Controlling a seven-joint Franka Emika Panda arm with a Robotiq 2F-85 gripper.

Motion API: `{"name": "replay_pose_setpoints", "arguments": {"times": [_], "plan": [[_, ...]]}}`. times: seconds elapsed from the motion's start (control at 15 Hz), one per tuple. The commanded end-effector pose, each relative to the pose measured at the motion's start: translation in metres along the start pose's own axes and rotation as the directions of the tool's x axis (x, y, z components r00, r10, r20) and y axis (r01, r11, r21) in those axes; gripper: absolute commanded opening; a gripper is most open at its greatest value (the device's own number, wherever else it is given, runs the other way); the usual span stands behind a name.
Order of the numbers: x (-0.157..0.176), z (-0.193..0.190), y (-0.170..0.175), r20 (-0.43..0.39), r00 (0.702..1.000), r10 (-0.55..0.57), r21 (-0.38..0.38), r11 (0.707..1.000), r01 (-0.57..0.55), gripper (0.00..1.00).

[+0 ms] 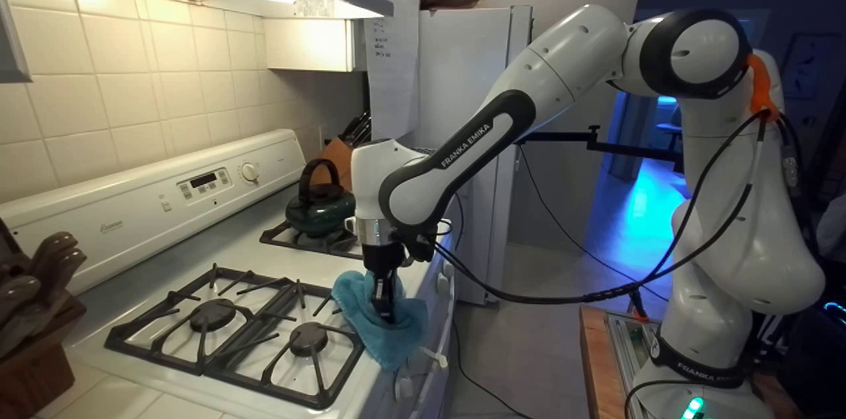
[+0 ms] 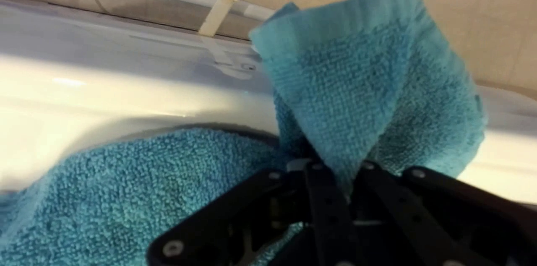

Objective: Use the towel to wipe the stove

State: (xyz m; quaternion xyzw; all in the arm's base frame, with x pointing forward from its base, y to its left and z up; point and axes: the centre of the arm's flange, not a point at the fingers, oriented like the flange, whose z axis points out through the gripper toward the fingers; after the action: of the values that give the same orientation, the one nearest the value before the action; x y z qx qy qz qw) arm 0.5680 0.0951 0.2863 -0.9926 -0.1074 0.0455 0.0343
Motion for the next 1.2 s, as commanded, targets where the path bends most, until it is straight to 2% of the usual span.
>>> {"name": "replay_pose_setpoints", "arguments": {"times": [0.0, 0.53, 1.0, 1.13], "plan": [[-0.03, 0.013, 0.054, 0.029, 0.995, 0.099, 0.011, 0.995, -0.099, 0.02], [-0.066, -0.001, 0.135, 0.031, 0.958, 0.284, 0.015, 0.958, -0.285, 0.02], [-0.109, -0.005, 0.198, 0.04, 0.901, 0.432, 0.013, 0.901, -0.433, 0.02], [-0.116, -0.005, 0.218, 0.02, 0.884, 0.468, 0.009, 0.884, -0.468, 0.02]]}}
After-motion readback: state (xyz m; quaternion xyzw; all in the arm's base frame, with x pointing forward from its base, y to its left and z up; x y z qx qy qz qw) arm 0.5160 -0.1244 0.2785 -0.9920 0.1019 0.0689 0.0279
